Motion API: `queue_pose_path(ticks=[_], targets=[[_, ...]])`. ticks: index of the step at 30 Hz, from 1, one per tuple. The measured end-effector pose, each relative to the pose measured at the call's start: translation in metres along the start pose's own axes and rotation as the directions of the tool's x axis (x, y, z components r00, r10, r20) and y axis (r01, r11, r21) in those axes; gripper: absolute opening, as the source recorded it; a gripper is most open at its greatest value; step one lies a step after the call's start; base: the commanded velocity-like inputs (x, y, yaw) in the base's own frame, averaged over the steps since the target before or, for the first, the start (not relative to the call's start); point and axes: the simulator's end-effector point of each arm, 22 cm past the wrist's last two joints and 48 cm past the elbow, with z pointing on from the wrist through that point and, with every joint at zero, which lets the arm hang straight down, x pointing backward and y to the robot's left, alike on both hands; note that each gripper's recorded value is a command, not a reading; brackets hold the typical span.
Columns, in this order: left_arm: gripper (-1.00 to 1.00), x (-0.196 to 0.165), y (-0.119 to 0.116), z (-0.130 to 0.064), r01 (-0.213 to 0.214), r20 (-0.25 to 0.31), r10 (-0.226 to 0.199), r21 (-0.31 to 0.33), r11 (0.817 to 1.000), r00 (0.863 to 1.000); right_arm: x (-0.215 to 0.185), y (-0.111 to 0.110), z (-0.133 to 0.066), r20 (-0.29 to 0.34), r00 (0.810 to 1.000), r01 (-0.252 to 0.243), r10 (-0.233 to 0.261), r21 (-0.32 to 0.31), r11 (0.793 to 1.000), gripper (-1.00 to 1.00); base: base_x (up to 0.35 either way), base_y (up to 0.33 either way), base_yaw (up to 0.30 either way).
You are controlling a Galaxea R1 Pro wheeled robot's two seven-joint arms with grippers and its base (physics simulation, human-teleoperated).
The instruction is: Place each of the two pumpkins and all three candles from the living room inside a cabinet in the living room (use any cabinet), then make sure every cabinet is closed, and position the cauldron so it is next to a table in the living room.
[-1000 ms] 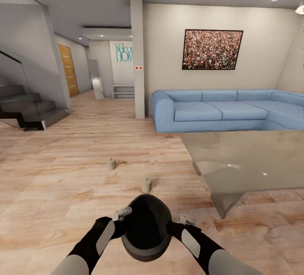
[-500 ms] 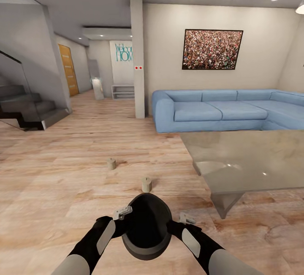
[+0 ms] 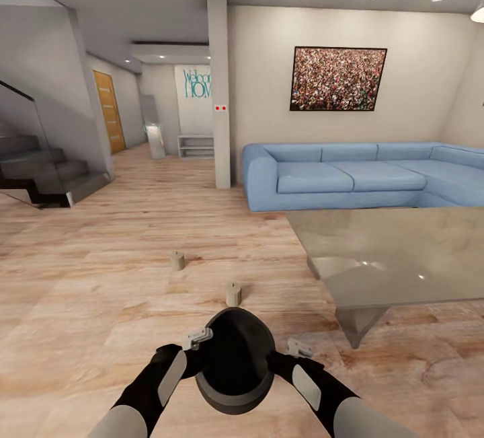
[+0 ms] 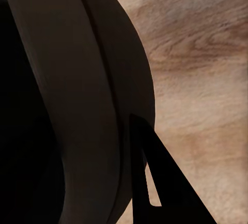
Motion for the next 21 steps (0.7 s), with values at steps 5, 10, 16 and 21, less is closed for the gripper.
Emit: queue_pose_path(ticks=[5, 10, 16, 21], targets=[[-1.00, -0.0010, 0.0109, -0.0007, 0.027, -0.008, -0.026, 0.014, 1.000, 1.000, 0.0018, 0.0109, -0.0011, -0.005, 1.000, 0.005, -0.005, 0.020, 1.000, -1.00, 0.000, 0.000, 0.000], [-1.00, -0.0017, 0.0109, -0.0009, 0.027, -0.006, -0.027, 0.014, 1.000, 1.000, 0.0012, 0.0114, -0.0013, -0.003, 1.000, 0.006, -0.006, 0.021, 1.000, -1.00, 0.000, 0.000, 0.000], [-1.00, -0.0017, 0.0109, -0.0009, 0.027, -0.006, -0.027, 0.014, 1.000, 1.000, 0.0012, 0.0114, -0.0013, -0.003, 1.000, 0.005, -0.005, 0.020, 1.000, -1.00, 0.000, 0.000, 0.000], [-1.00, -0.0015, 0.0109, -0.0009, 0.027, -0.006, -0.027, 0.014, 1.000, 1.000, 0.0014, 0.0113, -0.0012, -0.003, 1.000, 0.005, -0.005, 0.020, 1.000, -1.00, 0.000, 0.000, 0.000]])
